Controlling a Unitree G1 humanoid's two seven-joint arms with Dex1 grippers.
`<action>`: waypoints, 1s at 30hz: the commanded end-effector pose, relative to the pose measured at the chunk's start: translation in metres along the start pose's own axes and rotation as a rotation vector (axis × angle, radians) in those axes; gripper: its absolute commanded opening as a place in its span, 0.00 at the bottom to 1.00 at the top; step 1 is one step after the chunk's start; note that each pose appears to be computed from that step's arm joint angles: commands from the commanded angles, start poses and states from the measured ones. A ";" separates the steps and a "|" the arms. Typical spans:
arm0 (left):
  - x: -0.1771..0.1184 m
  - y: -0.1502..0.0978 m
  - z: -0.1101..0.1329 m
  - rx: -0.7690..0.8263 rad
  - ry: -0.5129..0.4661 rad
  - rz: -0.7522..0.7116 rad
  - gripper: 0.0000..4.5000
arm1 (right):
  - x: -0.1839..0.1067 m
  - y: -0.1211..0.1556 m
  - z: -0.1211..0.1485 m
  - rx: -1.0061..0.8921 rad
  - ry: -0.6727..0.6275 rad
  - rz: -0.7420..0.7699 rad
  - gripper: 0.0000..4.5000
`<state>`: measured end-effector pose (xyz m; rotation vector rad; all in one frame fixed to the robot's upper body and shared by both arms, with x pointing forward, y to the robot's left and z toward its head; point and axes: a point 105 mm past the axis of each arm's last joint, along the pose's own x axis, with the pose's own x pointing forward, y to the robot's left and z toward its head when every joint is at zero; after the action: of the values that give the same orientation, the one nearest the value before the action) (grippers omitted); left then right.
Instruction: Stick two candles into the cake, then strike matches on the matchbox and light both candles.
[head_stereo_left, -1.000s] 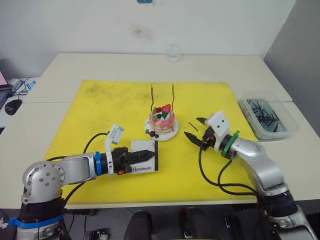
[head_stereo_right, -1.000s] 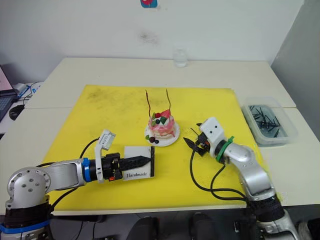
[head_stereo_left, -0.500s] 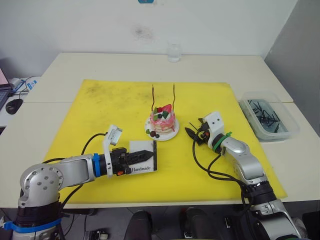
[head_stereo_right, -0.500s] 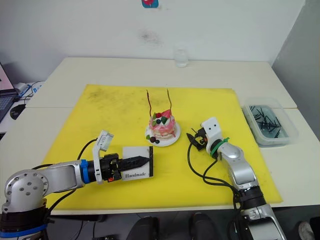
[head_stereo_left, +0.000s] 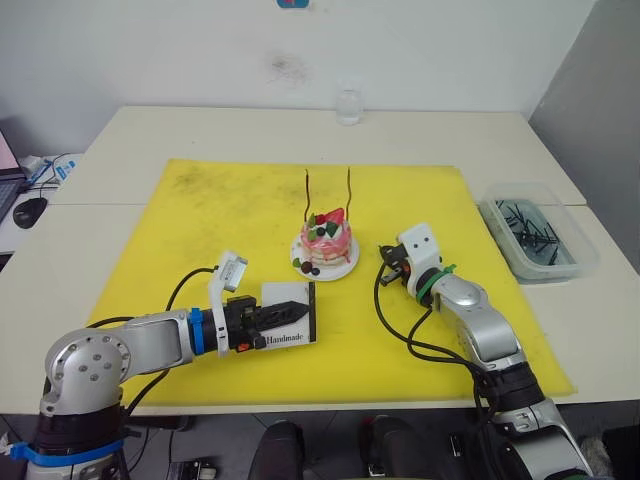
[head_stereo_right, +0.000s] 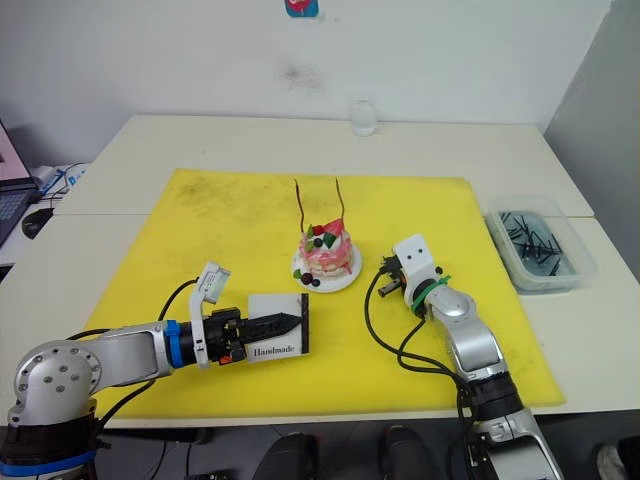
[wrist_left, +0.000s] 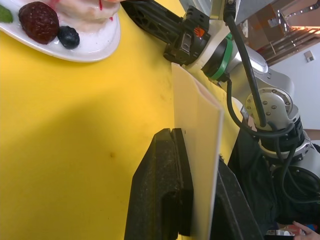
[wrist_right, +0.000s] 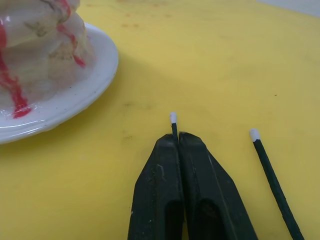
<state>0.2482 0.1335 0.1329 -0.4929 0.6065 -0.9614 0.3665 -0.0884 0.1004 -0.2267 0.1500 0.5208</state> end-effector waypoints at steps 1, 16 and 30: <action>0.000 -0.002 0.001 0.016 -0.006 -0.003 0.00 | -0.005 -0.001 0.016 0.017 -0.049 -0.001 0.02; 0.002 -0.012 -0.002 0.054 0.036 -0.050 0.00 | -0.086 0.007 0.045 0.000 -0.042 0.038 0.02; 0.008 -0.020 -0.012 0.139 0.112 -0.096 0.00 | -0.097 0.021 -0.013 0.124 0.011 -0.033 0.02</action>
<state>0.2326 0.1187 0.1277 -0.3674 0.6494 -1.0888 0.2687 -0.1160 0.0956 -0.1067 0.2378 0.5019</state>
